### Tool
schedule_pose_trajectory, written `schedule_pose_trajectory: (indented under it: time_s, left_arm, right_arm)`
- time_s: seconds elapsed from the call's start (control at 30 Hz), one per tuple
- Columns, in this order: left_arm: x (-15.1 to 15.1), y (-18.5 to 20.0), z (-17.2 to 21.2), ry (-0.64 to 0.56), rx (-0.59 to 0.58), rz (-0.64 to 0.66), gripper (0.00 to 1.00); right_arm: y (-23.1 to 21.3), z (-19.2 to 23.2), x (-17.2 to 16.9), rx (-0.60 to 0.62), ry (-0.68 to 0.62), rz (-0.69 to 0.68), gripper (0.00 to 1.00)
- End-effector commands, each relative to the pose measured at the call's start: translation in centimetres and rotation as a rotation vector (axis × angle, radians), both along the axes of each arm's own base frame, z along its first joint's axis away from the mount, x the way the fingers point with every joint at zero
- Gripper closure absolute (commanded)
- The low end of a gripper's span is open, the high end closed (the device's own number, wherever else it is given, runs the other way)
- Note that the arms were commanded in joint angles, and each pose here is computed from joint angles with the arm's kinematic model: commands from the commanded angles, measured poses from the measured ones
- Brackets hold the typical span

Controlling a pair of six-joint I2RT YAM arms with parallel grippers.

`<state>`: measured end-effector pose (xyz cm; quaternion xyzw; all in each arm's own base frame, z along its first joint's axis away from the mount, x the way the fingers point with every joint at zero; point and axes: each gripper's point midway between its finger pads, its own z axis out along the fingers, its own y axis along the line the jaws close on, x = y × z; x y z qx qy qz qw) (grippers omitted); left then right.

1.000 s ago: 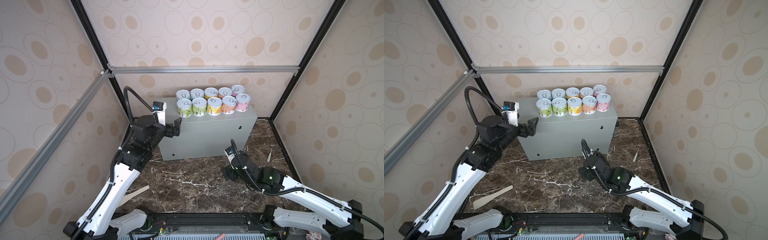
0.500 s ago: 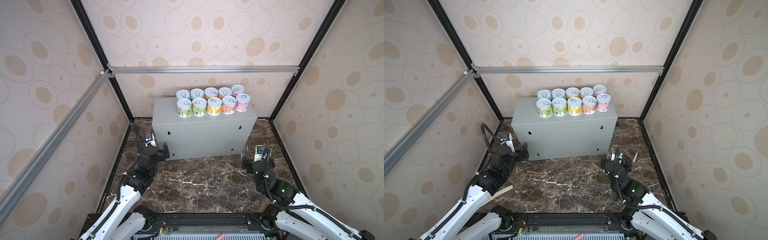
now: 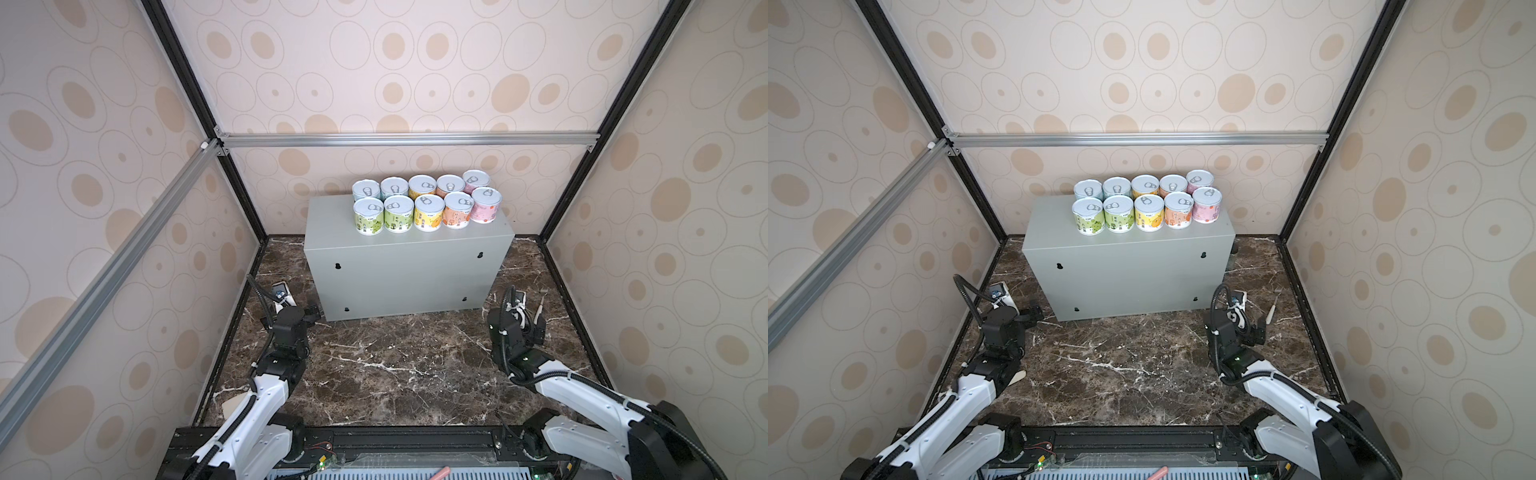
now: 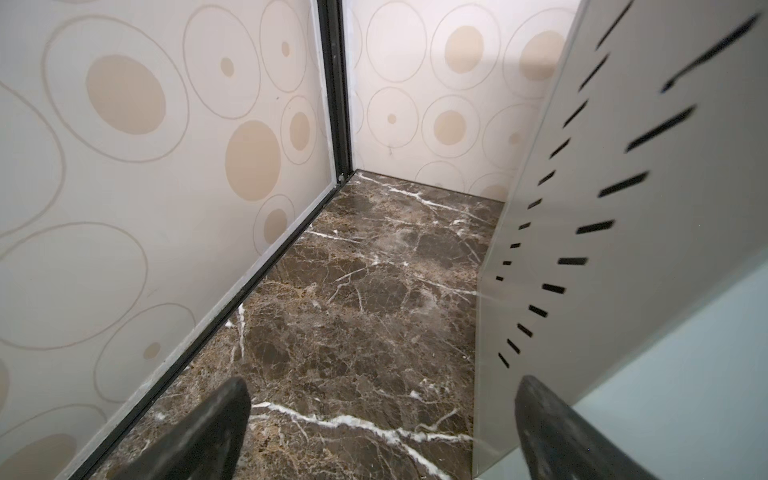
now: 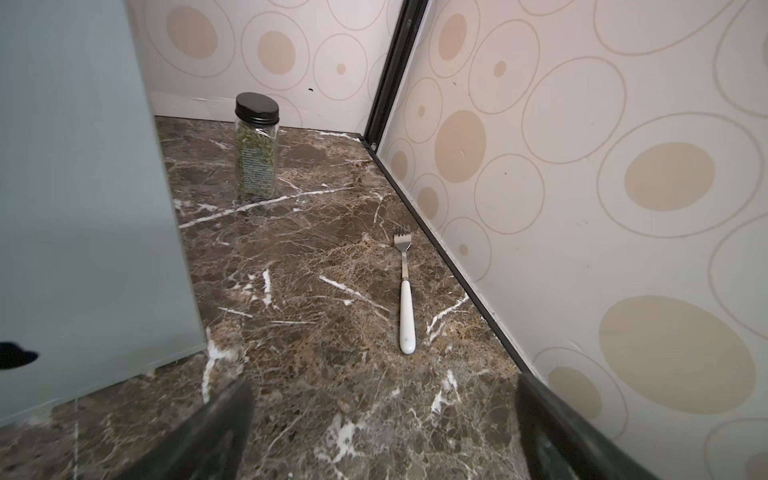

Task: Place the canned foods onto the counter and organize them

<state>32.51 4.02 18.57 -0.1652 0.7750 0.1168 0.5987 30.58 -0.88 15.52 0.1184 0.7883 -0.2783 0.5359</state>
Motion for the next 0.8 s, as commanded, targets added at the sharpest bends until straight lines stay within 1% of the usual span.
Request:
schedule_pose_trajectory:
  time_s: [0.0,0.07,0.17,0.23,0.3,0.47,0.57,0.6,0.67,0.77]
  left_arm:
    - [1.0,1.5,0.7,-0.062,0.043,0.025,0.01]
    - [1.4,1.9,-0.1,-0.076,0.025,0.015,0.01]
    - [2.0,1.9,-1.1,-0.111,-0.014,-0.058,0.01]
    - [2.3,2.5,-1.6,-0.12,-0.045,-0.058,0.01]
    - [2.6,2.8,-2.0,-0.121,-0.034,-0.063,0.01]
    - [3.8,2.2,-2.9,-0.122,0.014,-0.112,0.01]
    - [4.1,2.0,-3.2,-0.153,0.023,-0.128,0.01]
    - [4.2,1.9,-3.3,-0.166,0.02,-0.134,0.01]
    - [4.7,1.6,-3.8,-0.163,0.009,-0.15,0.01]
    - [5.5,0.5,-4.7,-0.147,0.016,-0.224,0.01]
  right_arm:
    - [-1.1,1.2,1.5,0.003,-0.073,-0.073,0.0]
    - [-1.7,0.5,1.8,0.016,-0.086,-0.093,0.0]
    - [-2.5,-0.7,2.0,0.07,-0.13,-0.097,0.0]
    - [-3.1,-1.5,2.1,0.097,-0.154,-0.106,0.0]
    - [-3.5,-1.7,2.3,0.102,-0.179,-0.107,0.0]
    - [-2.5,-1.7,3.8,0.071,-0.15,-0.015,0.0]
    - [-1.9,-1.9,4.4,0.065,-0.183,0.046,0.0]
    - [-2.8,-2.2,4.3,0.075,-0.202,0.028,0.0]
    - [-3.1,-2.4,4.3,0.076,-0.232,0.028,0.0]
    - [-2.8,-2.6,4.5,0.075,-0.217,0.048,0.0]
